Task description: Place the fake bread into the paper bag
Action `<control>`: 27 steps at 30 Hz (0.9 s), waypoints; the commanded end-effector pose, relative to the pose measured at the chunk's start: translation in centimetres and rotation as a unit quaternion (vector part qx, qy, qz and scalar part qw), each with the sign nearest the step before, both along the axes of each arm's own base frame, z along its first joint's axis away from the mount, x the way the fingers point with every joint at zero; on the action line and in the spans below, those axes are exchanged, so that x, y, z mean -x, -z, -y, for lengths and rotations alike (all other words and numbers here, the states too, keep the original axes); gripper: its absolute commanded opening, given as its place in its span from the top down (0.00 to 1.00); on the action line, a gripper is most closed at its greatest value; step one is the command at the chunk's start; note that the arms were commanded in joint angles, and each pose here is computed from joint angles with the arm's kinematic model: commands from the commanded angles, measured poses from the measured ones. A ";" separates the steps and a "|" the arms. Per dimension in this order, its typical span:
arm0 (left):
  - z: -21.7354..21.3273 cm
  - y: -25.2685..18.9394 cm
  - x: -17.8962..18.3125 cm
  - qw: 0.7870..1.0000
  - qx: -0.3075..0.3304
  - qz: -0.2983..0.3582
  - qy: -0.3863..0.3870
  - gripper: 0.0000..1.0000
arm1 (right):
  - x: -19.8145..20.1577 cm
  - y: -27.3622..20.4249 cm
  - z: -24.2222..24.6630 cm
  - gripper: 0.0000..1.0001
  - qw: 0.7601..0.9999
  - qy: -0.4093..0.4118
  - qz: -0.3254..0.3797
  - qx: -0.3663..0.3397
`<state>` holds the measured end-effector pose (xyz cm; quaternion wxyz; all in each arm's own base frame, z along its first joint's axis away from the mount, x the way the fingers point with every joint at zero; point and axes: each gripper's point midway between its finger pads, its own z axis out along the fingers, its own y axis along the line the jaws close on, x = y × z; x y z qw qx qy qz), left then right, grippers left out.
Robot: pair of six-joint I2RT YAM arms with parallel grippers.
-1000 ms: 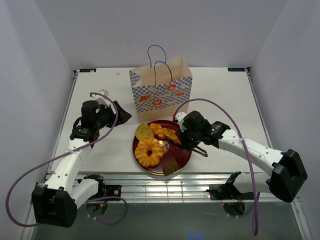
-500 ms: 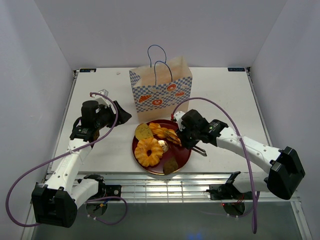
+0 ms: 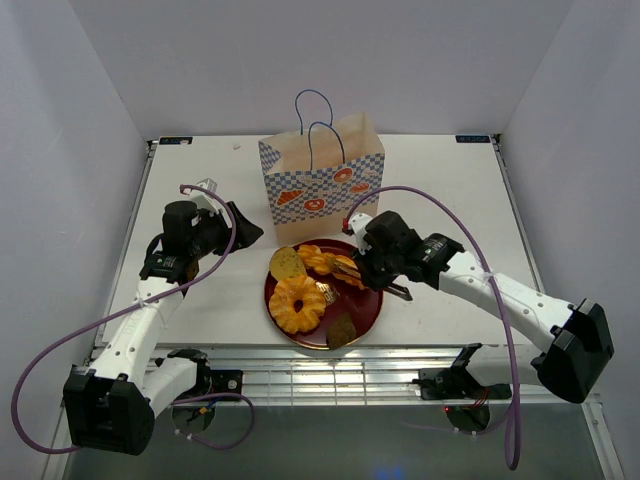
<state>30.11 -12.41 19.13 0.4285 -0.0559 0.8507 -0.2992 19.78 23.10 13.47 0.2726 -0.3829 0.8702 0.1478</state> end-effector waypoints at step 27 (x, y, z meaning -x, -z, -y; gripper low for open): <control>0.3 -1.1 -0.2 1.000 0.003 0.016 0.009 0.22 | -0.8 -8.9 2.0 0.92 0.993 0.048 0.101 -0.051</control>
